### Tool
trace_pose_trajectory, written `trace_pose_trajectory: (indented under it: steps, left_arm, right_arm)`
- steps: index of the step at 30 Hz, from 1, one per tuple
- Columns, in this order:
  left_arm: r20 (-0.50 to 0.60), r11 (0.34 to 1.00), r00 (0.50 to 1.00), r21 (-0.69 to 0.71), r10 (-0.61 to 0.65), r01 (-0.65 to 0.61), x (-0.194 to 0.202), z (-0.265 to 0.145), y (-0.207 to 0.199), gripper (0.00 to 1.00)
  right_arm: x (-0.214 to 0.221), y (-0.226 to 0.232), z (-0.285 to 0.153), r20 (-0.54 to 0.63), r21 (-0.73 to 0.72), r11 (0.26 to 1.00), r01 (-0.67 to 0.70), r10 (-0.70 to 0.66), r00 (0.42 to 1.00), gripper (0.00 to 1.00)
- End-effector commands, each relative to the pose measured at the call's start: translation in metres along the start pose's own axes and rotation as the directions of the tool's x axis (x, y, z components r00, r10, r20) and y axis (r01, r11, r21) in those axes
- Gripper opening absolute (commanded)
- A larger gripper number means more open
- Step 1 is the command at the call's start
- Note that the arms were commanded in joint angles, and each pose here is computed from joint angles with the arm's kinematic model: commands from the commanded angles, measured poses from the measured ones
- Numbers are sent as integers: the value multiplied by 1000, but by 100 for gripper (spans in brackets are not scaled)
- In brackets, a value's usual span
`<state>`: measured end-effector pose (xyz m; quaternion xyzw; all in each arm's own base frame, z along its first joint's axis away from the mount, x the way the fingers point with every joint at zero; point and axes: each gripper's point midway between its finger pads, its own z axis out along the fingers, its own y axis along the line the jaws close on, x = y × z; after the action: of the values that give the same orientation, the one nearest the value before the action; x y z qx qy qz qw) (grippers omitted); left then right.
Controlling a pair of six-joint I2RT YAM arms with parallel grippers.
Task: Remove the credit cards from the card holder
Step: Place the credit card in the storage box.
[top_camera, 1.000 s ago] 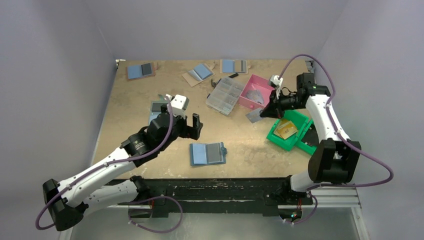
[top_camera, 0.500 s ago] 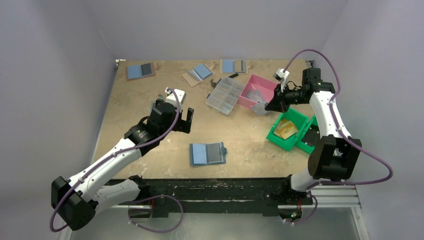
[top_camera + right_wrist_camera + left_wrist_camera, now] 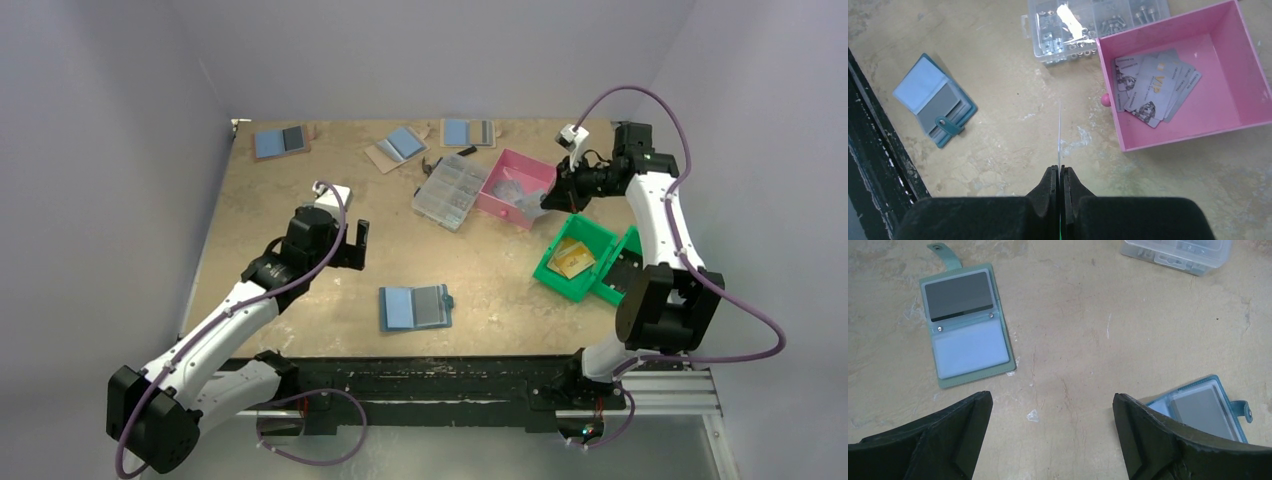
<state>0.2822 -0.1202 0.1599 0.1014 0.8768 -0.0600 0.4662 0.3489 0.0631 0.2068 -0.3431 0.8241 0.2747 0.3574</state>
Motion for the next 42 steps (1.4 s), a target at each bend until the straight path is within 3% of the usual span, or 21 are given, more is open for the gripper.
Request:
trace_pose_trajectory:
  steps: [1,25,42]
  left_arm:
    - [53,1000,999,11,-10,9,-16,-2,0,99]
    - [39,1000,999,0,-11,11,-13,0,3,99]
    - [21,1000,1000,-11,-14,14,-10,4,6,98]
  right_arm:
    - [-12,-7,-19,22,75,997,12,-14,1000,0]
    - [-9,-24,-27,15,128,991,-31,29,999,0]
    - [-38,-114,17,-8,185,976,-118,121,993,1]
